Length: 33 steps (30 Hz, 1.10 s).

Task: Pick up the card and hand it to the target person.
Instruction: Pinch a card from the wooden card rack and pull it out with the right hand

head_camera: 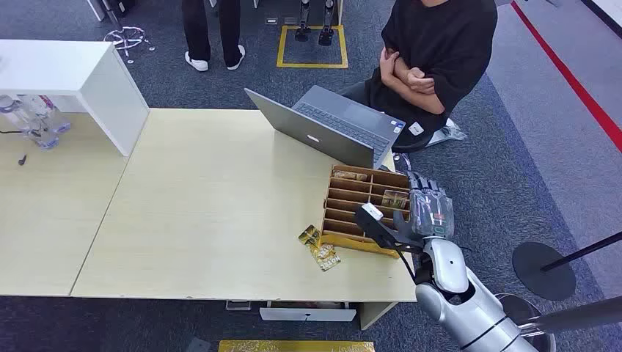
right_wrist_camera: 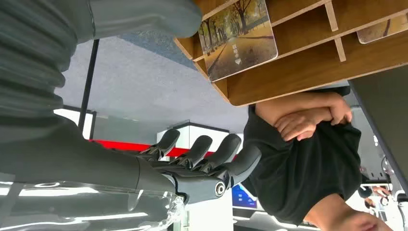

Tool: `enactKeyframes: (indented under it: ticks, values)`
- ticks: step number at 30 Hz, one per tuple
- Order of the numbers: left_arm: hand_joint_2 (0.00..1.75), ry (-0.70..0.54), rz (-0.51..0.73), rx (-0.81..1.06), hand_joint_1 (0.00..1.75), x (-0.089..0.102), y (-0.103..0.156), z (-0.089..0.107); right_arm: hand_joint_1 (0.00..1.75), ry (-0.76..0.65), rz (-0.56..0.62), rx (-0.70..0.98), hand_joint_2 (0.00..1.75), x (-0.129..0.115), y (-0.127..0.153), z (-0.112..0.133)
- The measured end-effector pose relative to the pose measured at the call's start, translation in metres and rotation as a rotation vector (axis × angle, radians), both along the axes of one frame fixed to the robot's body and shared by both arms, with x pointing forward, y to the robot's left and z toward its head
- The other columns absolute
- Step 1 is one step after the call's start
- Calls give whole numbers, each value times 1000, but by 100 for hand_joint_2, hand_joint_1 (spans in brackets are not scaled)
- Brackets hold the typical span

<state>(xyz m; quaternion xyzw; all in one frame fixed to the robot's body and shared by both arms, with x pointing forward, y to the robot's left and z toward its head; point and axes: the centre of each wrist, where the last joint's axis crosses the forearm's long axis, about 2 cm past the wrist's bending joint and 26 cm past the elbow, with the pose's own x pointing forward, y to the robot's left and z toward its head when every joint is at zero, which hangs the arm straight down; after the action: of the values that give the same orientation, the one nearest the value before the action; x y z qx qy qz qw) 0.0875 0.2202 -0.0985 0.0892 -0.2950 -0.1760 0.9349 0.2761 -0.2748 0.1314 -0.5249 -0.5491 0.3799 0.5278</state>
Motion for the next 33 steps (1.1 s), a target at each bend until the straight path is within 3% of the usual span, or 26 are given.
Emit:
enactKeyframes:
  ticks: [33]
  values:
    - [0,8,-17,-1,0,1,0,0,69,68,29,-44,175,5,3,-9]
